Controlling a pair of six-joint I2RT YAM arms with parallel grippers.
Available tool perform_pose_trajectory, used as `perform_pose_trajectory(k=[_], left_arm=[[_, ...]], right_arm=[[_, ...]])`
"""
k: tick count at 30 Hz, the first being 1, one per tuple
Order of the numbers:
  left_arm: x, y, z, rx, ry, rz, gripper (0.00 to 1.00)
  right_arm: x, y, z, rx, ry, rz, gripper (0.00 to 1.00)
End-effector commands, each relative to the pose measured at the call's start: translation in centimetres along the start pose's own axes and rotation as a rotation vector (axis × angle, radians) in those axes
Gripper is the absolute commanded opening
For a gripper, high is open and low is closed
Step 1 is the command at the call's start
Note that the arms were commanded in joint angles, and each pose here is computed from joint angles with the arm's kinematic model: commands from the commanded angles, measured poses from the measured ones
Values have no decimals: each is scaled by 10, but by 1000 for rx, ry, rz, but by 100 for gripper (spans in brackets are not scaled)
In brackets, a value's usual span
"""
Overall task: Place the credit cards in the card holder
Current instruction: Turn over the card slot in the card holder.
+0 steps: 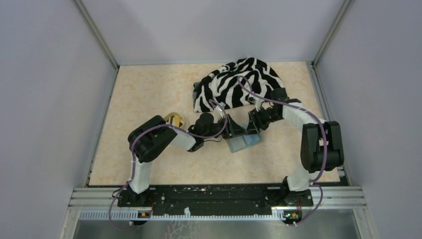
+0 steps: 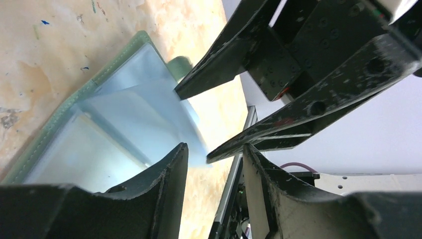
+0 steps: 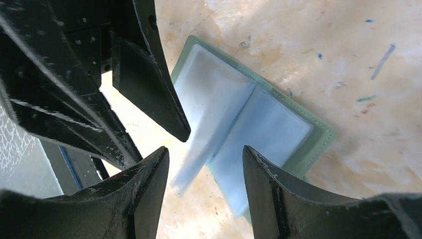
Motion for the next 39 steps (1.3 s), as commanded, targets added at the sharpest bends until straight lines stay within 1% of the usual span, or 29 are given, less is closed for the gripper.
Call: perform_pose_trajectory(k=[1, 5, 12, 14, 17, 20, 23, 29, 33, 35, 36, 37, 39], left_arm=[[5, -11, 9, 14, 16, 37, 51], [10, -18, 17, -3, 31, 57, 51], [9, -36, 28, -38, 35, 79, 51], [9, -40, 31, -62, 36, 86, 50], [5, -37, 30, -85, 17, 67, 48], [-2, -27, 24, -118, -41, 34, 48], [-9, -13, 16, -158, -104, 3, 48], [-13, 23, 7, -239, -205, -35, 49], [-9, 51, 7, -294, -248, -51, 50], [-12, 64, 2, -316, -279, -79, 50], [-12, 71, 1, -326, -292, -88, 51], [-13, 77, -1, -334, -309, -102, 52], [-15, 88, -5, -338, -333, -124, 54]], right_arm=[[-25, 29, 12, -14, 77, -125, 56], [-26, 35, 11, -10, 72, -155, 55], [-25, 35, 9, -17, 56, -159, 53], [-25, 34, 8, -20, 42, -162, 47], [-21, 29, 2, -18, 9, -151, 32], [-16, 21, -9, 0, -41, -109, 21], [-11, 14, -21, 37, -79, -64, 17], [-5, 2, -25, 53, -83, -12, 18], [-4, -8, -14, -1, -39, 14, 19], [-3, -13, -9, -22, -28, 27, 21], [-2, -16, -8, -27, -24, 35, 24], [-2, -18, -7, -33, -22, 44, 29], [1, -24, -7, -37, -26, 67, 34]])
Point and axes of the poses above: each gripper's point midway between its finger pads, its own y axis back along the fingers, its own z axis along the line the jaws close on, x = y × z, the point moved 8 cm from there along y, back along the fingers, and after that the axes turned 13 degrees about -y, right-handed, at the moved point
